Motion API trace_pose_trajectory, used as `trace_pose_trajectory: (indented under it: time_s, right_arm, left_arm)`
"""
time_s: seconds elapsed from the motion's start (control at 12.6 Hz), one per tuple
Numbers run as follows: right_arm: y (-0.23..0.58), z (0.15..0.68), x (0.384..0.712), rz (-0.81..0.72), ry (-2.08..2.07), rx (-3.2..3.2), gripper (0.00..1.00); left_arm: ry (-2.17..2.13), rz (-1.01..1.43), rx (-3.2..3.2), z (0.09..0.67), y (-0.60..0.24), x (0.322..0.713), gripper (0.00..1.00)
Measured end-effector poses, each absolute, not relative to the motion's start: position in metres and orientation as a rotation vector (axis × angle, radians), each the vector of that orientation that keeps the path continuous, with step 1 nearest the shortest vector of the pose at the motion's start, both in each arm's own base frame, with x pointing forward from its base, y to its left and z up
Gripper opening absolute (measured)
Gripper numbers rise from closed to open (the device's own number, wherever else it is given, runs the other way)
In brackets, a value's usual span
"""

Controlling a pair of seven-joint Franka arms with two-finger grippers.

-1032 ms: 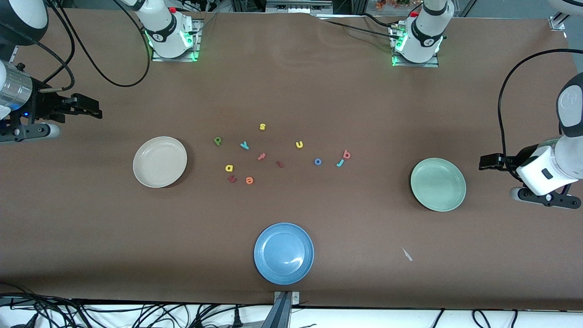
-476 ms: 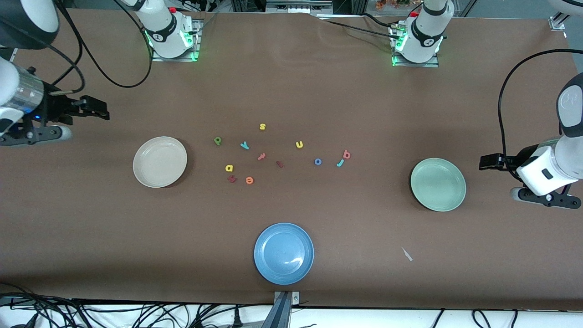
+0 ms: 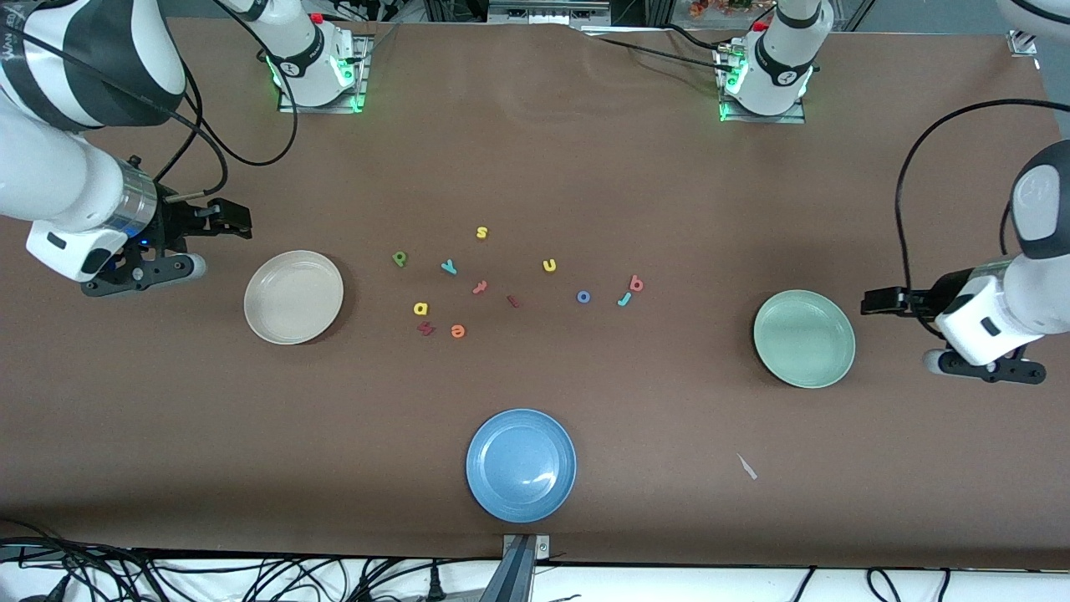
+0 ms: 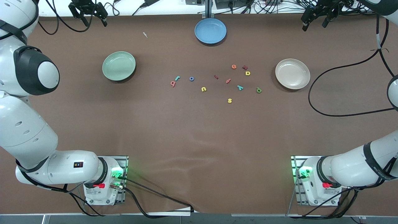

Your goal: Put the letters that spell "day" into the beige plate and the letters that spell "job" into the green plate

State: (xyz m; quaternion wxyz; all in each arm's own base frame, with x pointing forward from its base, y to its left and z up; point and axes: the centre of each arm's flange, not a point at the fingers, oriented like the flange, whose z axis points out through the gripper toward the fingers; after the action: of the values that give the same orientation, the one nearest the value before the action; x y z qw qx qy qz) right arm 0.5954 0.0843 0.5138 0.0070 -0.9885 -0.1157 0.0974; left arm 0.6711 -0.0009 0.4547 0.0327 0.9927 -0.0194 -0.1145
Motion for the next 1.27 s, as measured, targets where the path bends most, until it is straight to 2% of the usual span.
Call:
trace_pose_trajectory:
  time_s: [0.16, 0.32, 0.56, 0.79, 0.95, 1.27]
  right_arm:
    - [0.083, 0.513, 0.596, 0.308, -0.359, -3.092, 1.00]
    - [0.081, 0.512, 0.596, 0.310, -0.352, -3.093, 1.00]
    - [0.076, 0.513, 0.596, 0.311, -0.340, -3.094, 1.00]
    - [0.075, 0.513, 0.597, 0.311, -0.338, -3.094, 1.00]
    - [0.074, 0.513, 0.597, 0.312, -0.336, -3.095, 1.00]
    - [0.072, 0.512, 0.597, 0.316, -0.330, -3.095, 1.00]
  left_arm:
    - [0.078, -0.395, 3.069, 0.432, -0.036, 0.672, 0.95]
    - [0.190, -0.420, 3.068, 0.410, -0.075, 0.669, 0.99]
    - [0.341, -0.410, 3.046, 0.365, -0.132, 0.656, 0.99]
    - [0.437, -0.375, 3.066, 0.313, -0.203, 0.625, 0.99]
    - [0.493, -0.324, 3.050, 0.286, -0.241, 0.604, 0.95]
    - [0.529, -0.241, 2.973, 0.249, -0.274, 0.569, 0.89]
